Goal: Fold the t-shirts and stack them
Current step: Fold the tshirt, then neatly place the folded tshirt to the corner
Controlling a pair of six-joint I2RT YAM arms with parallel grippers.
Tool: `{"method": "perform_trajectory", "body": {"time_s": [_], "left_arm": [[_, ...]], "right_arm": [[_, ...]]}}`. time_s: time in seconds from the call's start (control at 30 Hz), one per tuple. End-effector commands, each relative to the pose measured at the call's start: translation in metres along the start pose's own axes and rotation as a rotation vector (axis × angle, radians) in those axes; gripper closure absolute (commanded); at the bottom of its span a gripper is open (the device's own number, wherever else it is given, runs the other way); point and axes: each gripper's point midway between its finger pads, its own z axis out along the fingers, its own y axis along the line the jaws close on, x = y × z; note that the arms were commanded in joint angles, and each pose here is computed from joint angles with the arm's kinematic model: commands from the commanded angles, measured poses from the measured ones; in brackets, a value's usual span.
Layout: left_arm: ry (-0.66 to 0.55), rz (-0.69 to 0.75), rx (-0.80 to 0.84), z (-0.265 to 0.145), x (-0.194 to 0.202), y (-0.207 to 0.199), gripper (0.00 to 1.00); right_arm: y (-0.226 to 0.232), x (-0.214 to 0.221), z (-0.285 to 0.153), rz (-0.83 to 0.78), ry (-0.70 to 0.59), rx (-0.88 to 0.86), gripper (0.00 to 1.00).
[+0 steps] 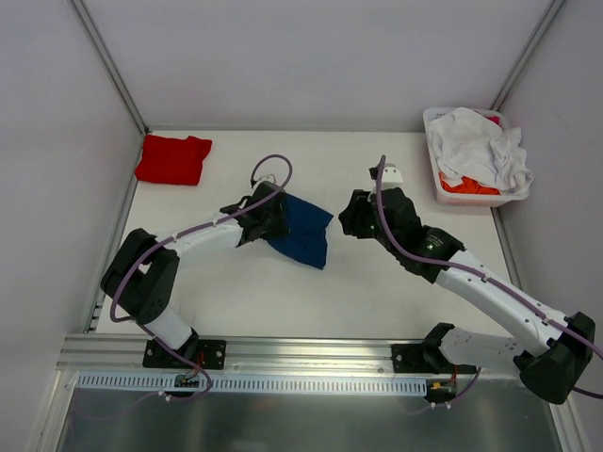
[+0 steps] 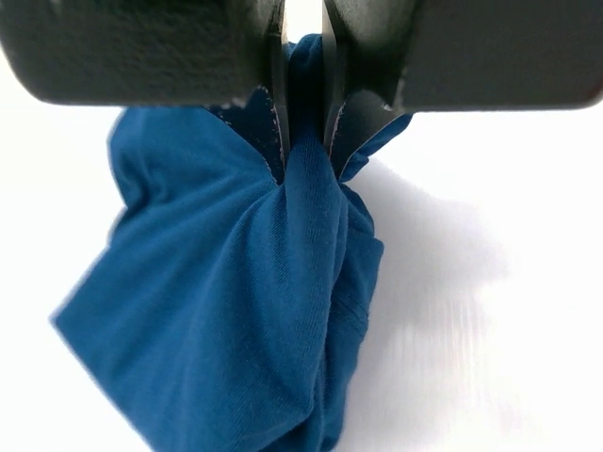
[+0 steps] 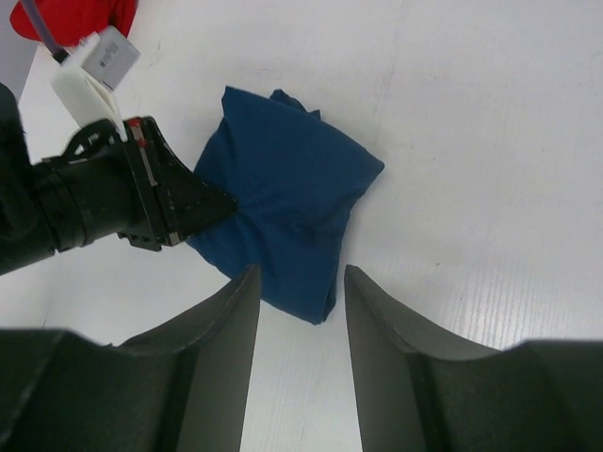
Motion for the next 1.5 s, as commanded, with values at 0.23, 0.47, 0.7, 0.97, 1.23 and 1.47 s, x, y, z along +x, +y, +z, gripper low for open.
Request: {"method": "perform_trajectory", "body": {"time_s": [0.23,0.47,0.7,0.97,1.23,1.47], "left_arm": [[-0.179,0.094,-0.05,-0.024,-0.094,-0.008,1.0],[-0.234,0.109,-0.086,-0.021,-0.152,0.008,1.0],[-0.235,0.121,-0.114,-0.002,-0.197,0.034,1.0],[-0.274,0.149,-0.158,0.002,-0.259,0.067,1.0],[-0.335,0.158,-0.211,-0.018,-0.306,0.097,1.0],[-0.383,0.185,-0.23,-0.037,-0.334,0.114,1.0]], "right_arm": [[-0.002,-0.008,-0.005,-0.004,-0.049,-0.006,0.56],[-0.006,-0.008,-0.006,-0.007,-0.054,-0.004,0.56],[-0.009,-0.006,-0.005,-0.001,-0.055,-0.008,0.56],[-0.01,-0.005,-0.005,0.007,-0.059,-0.019,0.56],[-0.01,-0.002,-0.002,0.01,-0.052,-0.032,0.56],[-0.009,-0.002,-0.001,0.017,-0.055,-0.049,0.56]]}}
